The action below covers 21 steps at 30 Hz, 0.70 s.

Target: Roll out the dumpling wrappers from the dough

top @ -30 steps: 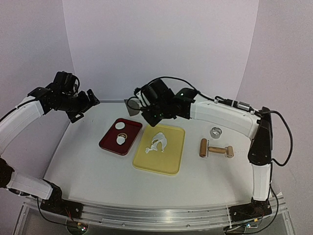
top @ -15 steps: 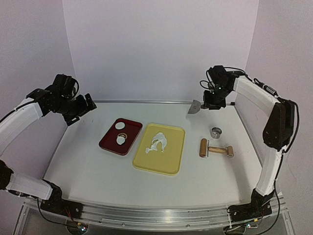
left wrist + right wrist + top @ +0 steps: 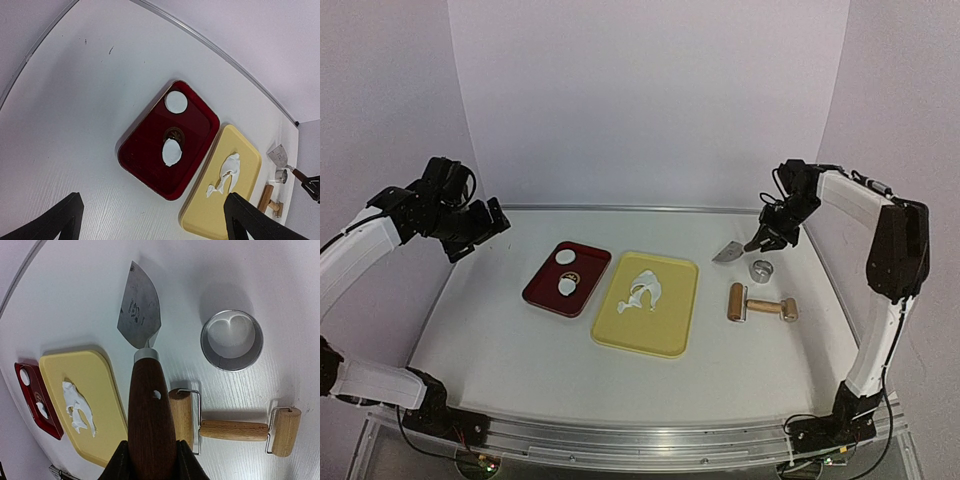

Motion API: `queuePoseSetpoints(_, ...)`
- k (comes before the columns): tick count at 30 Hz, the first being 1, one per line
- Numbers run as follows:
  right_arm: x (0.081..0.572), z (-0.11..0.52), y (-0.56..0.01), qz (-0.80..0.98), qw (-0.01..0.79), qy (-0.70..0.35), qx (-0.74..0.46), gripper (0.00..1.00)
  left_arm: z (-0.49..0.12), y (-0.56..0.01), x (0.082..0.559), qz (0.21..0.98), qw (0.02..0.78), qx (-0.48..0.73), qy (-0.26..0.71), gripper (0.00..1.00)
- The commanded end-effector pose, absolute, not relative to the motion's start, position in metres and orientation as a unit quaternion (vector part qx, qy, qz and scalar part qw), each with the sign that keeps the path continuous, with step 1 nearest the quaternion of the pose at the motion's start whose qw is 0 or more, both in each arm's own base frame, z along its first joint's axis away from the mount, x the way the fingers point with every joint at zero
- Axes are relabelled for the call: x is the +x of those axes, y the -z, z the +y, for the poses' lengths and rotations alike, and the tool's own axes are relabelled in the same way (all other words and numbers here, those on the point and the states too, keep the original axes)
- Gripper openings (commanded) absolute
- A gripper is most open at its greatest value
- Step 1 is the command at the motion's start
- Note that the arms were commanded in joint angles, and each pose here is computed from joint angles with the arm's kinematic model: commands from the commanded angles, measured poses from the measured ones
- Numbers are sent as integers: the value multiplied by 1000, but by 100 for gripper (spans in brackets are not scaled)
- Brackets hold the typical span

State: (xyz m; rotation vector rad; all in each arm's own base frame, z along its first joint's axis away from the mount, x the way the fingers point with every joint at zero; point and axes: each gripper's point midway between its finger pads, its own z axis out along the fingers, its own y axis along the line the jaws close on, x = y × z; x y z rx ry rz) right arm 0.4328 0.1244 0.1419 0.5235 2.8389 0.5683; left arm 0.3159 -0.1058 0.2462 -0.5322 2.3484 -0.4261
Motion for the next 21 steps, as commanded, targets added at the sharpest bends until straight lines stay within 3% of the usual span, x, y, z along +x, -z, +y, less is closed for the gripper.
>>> queuePoseSetpoints(1, 436, 134, -144, 948, 97, -233, 195, 0, -102, -251, 315, 900, 353, -201, 159, 99)
queuePoseSetpoints(5, 435, 137, -130, 947, 84, -238, 199, 3, -103, -249, 315, 900, 350, -202, 161, 100)
queuePoseSetpoints(16, 427, 121, -92, 960, 71, -184, 198, 25, -106, -243, 318, 902, 342, -206, 165, 100)
queuePoseSetpoints(21, 427, 122, -82, 963, 62, -181, 190, 28, -107, -241, 320, 902, 340, -208, 167, 99)
